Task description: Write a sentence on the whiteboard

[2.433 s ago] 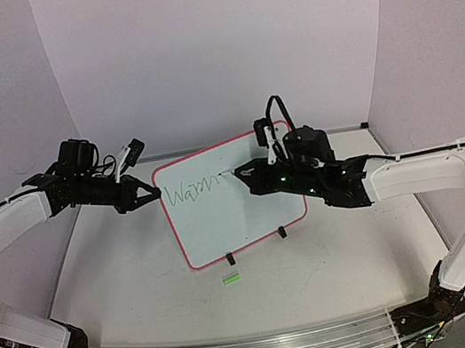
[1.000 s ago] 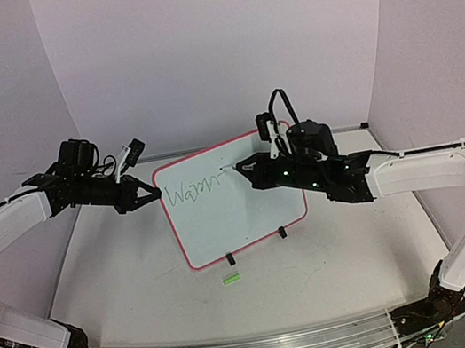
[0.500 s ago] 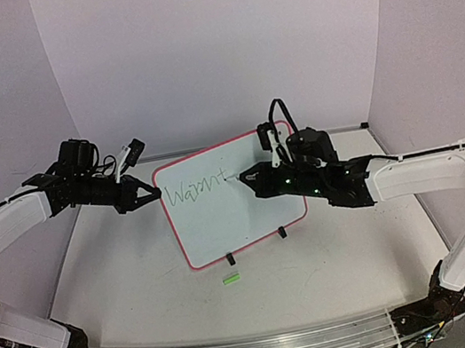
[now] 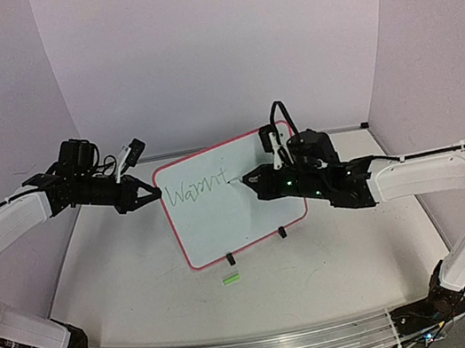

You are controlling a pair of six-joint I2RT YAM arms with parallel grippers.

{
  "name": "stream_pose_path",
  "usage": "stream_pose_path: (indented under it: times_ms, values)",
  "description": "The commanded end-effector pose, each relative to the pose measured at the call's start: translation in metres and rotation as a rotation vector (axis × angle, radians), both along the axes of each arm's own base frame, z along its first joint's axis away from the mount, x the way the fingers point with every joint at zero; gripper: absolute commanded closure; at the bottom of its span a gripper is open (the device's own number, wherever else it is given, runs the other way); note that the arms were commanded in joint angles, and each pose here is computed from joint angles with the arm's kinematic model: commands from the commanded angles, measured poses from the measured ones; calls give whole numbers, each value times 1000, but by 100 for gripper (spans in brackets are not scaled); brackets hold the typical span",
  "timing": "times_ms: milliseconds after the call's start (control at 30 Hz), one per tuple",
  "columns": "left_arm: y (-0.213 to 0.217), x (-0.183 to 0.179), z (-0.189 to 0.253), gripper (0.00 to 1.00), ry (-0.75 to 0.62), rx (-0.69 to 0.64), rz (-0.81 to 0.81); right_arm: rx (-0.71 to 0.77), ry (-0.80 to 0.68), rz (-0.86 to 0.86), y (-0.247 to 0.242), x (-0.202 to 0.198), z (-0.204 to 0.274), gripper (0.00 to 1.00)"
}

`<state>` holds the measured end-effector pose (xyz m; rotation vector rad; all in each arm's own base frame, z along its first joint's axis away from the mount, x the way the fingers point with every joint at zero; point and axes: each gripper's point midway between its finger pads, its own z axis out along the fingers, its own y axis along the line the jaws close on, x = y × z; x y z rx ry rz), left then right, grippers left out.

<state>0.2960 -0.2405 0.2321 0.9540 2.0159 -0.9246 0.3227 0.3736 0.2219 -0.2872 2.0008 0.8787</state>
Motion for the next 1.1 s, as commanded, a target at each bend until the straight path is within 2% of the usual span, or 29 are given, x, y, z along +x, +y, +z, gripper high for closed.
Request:
stream_pose_path:
  times_ms: [0, 633, 1067]
  values:
    - [-5, -6, -13, 100, 21, 51, -26, 29, -77, -55, -15, 5, 31, 100]
    - [-4, -6, -12, 100, 17, 55, -24, 63, -164, -39, -6, 12, 66, 100]
    - [-5, -7, -12, 100, 17, 53, -24, 50, -143, -51, -4, 23, 55, 100]
